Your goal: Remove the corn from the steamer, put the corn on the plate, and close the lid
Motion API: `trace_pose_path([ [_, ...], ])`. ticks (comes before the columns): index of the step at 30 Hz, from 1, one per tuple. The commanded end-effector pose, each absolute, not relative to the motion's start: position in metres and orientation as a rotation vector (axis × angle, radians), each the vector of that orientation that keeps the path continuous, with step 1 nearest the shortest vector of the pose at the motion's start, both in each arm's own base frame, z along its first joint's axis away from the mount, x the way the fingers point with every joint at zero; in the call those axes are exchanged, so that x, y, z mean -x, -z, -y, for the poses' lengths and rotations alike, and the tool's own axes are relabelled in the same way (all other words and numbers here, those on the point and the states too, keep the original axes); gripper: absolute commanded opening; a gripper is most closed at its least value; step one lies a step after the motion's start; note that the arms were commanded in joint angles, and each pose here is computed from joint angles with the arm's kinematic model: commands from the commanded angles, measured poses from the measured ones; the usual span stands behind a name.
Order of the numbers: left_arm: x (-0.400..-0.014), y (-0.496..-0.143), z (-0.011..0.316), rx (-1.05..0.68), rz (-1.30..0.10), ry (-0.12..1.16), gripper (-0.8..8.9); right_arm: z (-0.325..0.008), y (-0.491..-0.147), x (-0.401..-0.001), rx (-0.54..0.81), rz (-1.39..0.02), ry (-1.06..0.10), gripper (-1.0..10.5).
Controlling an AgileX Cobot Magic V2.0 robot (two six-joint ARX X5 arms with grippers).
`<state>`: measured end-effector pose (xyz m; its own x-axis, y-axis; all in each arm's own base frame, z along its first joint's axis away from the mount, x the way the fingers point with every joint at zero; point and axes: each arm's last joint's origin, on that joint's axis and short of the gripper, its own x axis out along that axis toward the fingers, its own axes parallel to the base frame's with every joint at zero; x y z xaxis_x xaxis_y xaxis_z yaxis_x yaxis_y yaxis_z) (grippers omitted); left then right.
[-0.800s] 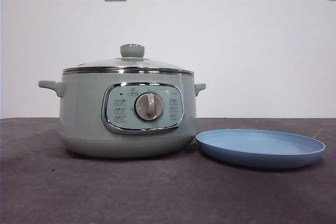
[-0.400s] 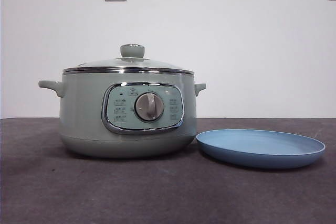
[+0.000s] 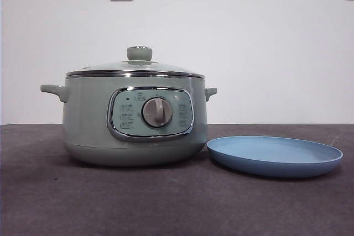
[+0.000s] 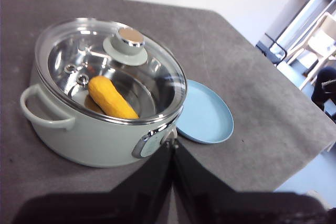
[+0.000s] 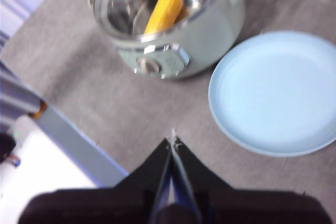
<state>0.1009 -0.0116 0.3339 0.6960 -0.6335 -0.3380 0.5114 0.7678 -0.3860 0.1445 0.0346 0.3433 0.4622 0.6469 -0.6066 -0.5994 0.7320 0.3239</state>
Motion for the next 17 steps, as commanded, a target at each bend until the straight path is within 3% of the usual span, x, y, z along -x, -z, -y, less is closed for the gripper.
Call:
trace_pose_path([
  [1,-0.1003,-0.3361,0.0116,0.247,-0.459,0.659,-0.04,-0.0362,-0.3444,-0.1456,-0.036,-0.763,-0.791,0.0],
  [5,-0.1003,-0.3361,0.0116,0.249,-0.46,0.659,0.56,-0.0367,-0.3446,-0.1454,-0.034,-0.762,-0.794,0.2],
  [6,-0.1003,-0.3361,0.0116,0.249,-0.46,0.659,1.42,-0.0367,-0.3446,-0.1454,-0.034,-0.762,-0.795,0.7],
  [9,-0.1005,-0.3364,0.0116,0.248,-0.456,0.659,5.53,-0.0367,-0.3446,-0.1454,-0.045,-0.767,-0.789,3.7],
  [10,-0.1007,-0.3368,0.0116,0.246,-0.452,0.659,6.06,-0.0367,-0.3446,-0.1454,-0.053,-0.77,-0.786,5.0],
  [12,-0.1012,-0.3378,0.0116,0.241,-0.44,0.661,6.01,-0.0367,-0.3445,-0.1455,-0.055,-0.772,-0.785,6.5],
  [17,-0.1034,-0.3419,0.012,0.227,-0.406,0.668,6.01,-0.0367,-0.3446,-0.1454,-0.056,-0.772,-0.785,6.6],
])
